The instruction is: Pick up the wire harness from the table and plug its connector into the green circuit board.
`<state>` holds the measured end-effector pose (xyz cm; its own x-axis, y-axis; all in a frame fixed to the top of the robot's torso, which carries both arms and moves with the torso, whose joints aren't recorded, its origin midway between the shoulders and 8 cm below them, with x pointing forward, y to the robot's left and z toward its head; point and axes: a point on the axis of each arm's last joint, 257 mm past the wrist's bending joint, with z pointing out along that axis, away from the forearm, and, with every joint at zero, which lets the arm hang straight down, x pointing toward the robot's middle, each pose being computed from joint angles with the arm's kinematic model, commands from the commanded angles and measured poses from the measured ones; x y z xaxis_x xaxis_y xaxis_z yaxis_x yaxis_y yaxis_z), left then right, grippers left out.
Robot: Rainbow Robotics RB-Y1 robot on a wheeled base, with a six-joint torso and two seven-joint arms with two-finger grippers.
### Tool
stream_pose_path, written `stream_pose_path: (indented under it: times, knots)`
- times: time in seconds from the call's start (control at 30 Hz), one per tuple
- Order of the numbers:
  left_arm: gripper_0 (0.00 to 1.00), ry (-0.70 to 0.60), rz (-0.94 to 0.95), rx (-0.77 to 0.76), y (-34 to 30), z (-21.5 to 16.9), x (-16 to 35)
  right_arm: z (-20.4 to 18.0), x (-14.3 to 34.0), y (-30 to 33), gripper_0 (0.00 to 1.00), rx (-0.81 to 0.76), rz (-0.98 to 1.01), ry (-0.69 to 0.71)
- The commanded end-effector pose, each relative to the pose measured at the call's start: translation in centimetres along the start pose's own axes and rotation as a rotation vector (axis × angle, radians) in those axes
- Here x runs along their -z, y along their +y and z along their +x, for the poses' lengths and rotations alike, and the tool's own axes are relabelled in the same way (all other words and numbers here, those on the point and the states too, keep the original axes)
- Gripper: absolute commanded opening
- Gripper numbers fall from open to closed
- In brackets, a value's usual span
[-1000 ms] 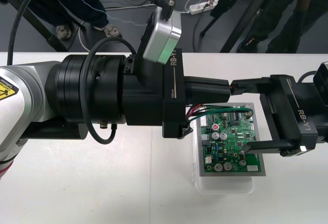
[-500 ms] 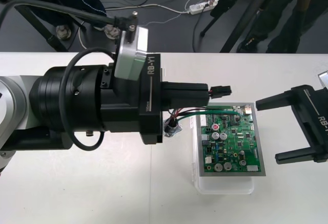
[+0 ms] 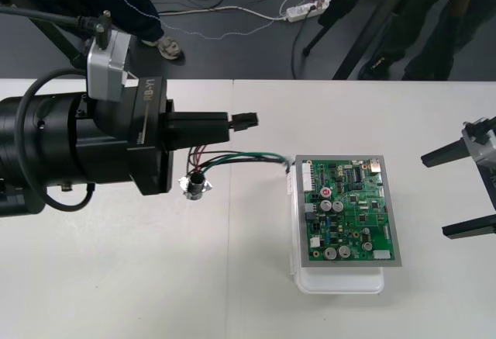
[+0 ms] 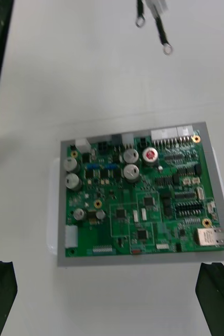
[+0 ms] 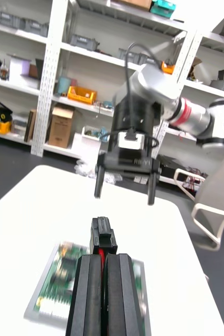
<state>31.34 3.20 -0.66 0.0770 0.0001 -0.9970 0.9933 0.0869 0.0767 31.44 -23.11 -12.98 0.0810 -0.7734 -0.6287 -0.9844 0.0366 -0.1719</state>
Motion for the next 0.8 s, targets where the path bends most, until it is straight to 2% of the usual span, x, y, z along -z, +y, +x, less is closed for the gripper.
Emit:
stream_pose_path:
  times: [0.03,0.43,0.8]
  knots:
    - [0.00,0.004,0.089,-0.083,-0.9,2.2,2.3,1.0,1.2,-1.2,1.00,0.087,0.067,0.170]
    - [0.00,0.024,0.136,-0.134,0.8,7.3,5.0,7.3,0.0,-1.5,1.00,0.112,0.062,0.412]
    - [0.00,0.009,0.179,-0.165,1.2,11.8,4.9,10.5,-1.2,-1.8,1.00,0.136,0.068,0.526]
